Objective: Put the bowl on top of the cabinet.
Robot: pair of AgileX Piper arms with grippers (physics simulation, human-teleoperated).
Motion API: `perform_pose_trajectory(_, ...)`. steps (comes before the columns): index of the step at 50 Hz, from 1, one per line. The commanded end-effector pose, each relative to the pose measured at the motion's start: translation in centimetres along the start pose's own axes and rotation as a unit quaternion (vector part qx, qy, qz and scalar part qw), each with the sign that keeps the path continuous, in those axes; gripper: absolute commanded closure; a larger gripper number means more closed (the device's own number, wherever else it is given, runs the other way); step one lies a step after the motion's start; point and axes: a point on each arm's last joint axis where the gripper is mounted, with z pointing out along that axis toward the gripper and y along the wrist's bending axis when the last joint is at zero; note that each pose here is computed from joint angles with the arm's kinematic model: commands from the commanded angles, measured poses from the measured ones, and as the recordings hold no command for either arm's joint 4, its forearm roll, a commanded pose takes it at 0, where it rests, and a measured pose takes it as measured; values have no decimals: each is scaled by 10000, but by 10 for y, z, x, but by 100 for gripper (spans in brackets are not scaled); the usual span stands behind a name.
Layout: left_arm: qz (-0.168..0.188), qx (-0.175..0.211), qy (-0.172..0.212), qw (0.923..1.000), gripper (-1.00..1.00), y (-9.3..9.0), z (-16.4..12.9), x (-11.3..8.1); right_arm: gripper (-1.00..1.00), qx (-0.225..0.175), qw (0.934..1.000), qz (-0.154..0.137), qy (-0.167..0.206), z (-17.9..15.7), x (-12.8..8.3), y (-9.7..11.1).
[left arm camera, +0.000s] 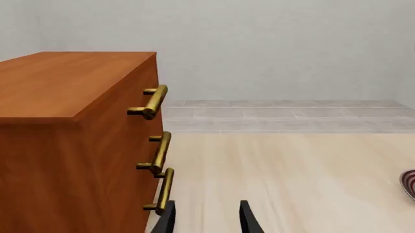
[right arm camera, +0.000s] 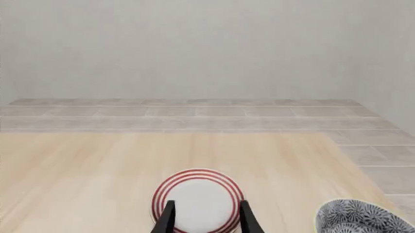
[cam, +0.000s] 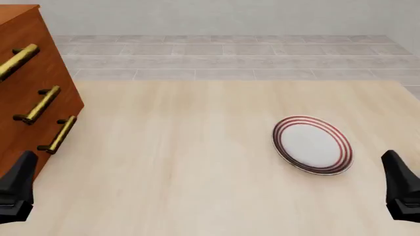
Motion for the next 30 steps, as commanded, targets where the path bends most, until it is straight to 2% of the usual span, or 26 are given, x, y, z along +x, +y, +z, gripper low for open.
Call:
perform_pose_trajectory(1, 0, -7, 2, 10000, -100, 0, 0, -1, -100, -12, 10000, 15, -22, -1, -1, 0)
perform_pose_trajectory(30, 3, -6, 7, 10000, -100, 0, 0, 0, -100, -14, 10000, 16, -19, -1, -1, 0)
